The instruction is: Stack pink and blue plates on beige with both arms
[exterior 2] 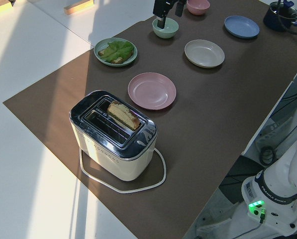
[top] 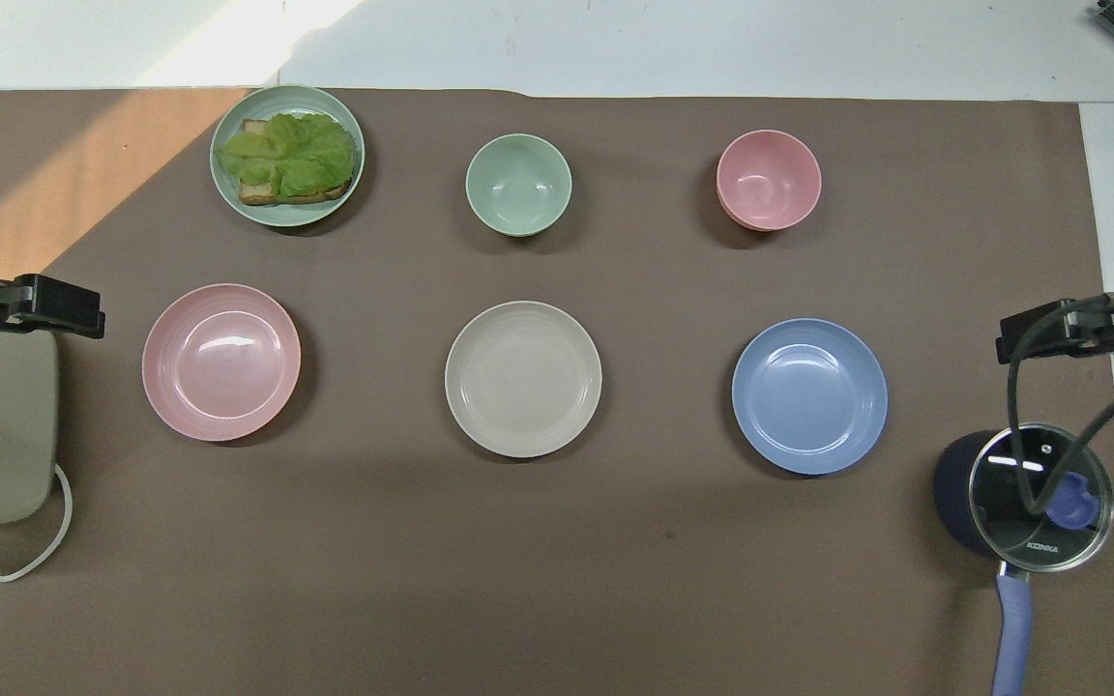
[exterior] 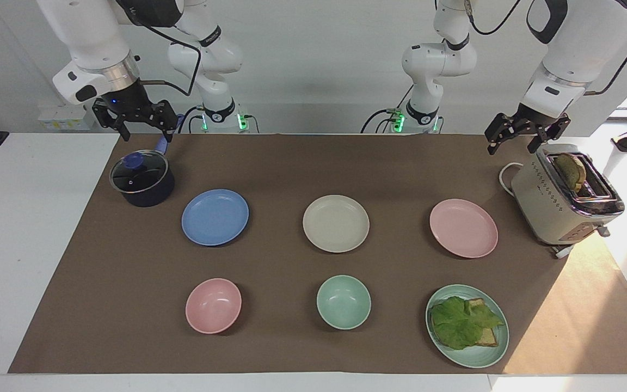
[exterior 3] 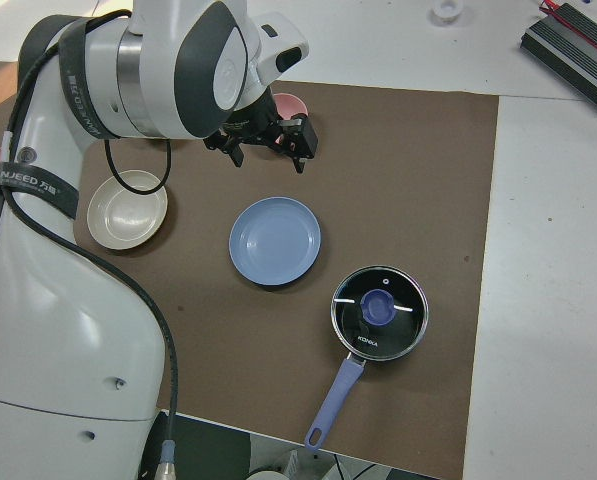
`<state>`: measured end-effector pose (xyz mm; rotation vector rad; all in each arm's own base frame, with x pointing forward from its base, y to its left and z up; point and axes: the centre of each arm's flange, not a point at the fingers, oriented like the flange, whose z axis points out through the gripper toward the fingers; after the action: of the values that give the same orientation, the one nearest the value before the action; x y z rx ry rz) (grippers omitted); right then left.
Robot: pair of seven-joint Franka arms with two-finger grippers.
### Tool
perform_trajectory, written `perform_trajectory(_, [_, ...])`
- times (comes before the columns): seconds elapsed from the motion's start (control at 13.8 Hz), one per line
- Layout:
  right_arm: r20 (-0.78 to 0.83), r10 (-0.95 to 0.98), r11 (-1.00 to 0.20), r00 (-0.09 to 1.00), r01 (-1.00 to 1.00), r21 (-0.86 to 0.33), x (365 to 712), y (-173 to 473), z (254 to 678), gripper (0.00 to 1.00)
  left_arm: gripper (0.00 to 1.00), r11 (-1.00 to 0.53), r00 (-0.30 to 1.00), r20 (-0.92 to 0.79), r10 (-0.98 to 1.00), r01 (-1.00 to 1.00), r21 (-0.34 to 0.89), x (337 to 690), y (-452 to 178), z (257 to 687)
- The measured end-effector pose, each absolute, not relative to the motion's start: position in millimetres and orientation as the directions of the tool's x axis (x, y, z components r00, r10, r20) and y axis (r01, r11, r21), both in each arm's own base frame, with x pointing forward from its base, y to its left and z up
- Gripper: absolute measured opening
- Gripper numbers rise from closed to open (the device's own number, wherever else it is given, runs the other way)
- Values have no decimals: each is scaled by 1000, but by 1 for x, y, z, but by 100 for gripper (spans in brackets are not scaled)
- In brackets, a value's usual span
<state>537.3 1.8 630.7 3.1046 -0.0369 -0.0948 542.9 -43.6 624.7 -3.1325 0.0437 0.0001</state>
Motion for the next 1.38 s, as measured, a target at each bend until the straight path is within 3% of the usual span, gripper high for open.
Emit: perform_trajectory(1.38, [-61, -33, -999, 998, -31, 36, 537, -2, 631, 100, 100, -1000, 1000, -1, -27, -27, -9, 541, -43, 625])
